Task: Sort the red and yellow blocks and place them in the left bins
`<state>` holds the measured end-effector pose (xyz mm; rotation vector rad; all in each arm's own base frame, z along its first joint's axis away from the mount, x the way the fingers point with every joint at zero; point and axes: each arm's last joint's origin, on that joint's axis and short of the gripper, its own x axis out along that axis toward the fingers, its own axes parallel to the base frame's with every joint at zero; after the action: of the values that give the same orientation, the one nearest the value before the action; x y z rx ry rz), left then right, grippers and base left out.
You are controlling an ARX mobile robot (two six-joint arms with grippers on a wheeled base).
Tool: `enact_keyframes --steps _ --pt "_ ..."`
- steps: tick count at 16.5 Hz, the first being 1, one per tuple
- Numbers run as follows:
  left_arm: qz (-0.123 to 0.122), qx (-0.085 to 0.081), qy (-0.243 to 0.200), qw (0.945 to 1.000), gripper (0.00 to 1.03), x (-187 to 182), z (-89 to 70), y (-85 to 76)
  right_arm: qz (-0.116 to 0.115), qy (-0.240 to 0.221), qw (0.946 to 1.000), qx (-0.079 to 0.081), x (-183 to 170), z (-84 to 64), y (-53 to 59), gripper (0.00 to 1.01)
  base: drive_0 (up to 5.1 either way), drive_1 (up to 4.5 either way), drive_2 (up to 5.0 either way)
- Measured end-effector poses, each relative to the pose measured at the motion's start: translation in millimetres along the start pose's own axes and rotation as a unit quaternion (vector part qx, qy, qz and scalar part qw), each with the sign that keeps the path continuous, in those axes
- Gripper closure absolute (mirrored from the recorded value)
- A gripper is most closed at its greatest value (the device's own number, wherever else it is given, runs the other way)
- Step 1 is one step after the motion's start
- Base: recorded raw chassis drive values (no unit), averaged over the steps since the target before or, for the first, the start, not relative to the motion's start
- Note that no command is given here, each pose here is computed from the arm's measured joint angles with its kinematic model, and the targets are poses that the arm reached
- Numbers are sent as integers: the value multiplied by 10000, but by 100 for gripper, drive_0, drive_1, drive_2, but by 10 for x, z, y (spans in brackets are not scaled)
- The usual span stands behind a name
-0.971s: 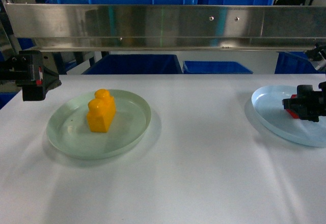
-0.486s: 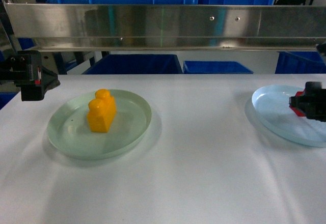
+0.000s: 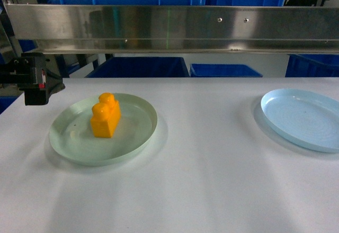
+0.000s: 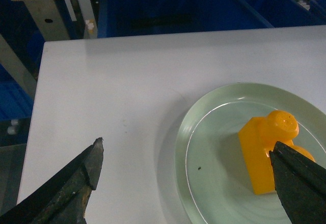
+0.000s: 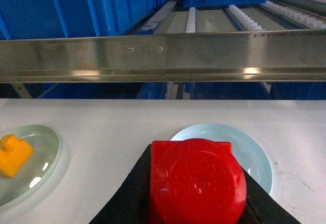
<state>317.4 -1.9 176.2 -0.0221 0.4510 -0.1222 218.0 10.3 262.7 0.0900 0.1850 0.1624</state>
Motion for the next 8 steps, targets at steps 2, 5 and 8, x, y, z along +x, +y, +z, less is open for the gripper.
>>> enact_keyframes --steps 2,5,8 --pt "25 -9 -1 10000 5 -2 0 14 -213 28 9997 -102 -5 -76 3 73 0 0 0" --pt "9 -3 0 10000 5 -1 0 5 -308 -22 9992 -250 -37 -63 -79 73 0 0 0" --pt "12 -4 -2 10000 5 -1 0 6 -349 79 9990 -253 -50 -78 -111 73 0 0 0"
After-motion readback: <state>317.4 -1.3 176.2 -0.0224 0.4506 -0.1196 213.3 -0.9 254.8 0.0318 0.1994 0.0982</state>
